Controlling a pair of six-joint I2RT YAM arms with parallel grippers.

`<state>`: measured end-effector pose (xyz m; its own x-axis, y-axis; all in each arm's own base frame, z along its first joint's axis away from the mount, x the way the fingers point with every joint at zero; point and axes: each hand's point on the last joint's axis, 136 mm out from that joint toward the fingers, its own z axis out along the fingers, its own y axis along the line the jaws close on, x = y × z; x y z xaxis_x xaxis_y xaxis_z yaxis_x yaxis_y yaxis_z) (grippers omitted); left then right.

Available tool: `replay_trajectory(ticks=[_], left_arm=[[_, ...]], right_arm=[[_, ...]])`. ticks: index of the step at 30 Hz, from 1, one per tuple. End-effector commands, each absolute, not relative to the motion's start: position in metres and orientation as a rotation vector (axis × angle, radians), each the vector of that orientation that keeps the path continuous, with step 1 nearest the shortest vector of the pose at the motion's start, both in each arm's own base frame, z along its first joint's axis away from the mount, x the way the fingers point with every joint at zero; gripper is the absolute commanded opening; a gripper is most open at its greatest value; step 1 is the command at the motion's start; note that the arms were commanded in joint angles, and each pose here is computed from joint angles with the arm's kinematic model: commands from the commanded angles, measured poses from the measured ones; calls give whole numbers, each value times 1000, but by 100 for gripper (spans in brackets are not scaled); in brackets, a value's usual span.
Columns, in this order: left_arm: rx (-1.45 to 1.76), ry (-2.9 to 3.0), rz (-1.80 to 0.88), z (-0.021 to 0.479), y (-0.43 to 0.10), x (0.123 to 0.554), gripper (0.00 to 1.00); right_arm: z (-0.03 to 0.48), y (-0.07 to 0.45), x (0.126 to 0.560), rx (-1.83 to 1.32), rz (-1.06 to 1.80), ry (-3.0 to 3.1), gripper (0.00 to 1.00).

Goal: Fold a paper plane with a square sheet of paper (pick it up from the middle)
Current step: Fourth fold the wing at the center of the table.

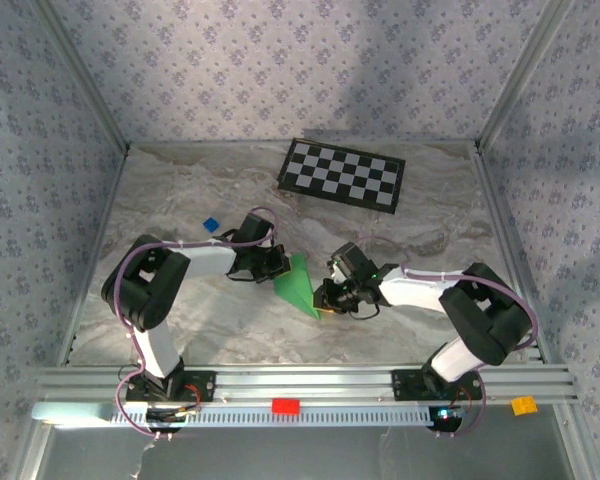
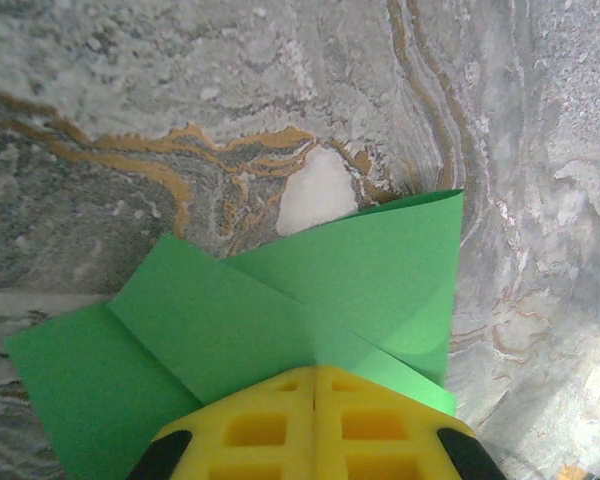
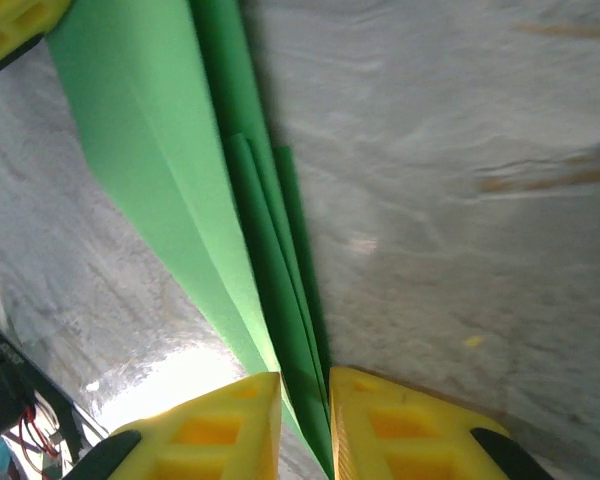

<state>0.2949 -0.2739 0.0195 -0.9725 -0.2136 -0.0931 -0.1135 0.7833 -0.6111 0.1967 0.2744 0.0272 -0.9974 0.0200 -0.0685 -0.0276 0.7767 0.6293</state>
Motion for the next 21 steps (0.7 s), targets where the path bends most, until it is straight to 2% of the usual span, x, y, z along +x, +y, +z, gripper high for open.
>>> replay_trajectory(ticks=[1,14,21], left_arm=[[-324,2897,-841,3,-258,285,0],[-327,2898,-842,2,-258,285,0],[-329,2895,-843,3,-258,286,0]], right_arm=[[27,279,192,-60,1065,2888,21],[17,278,194,-31,1051,2896,25],[16,283,194,-37,1106,2875,21]])
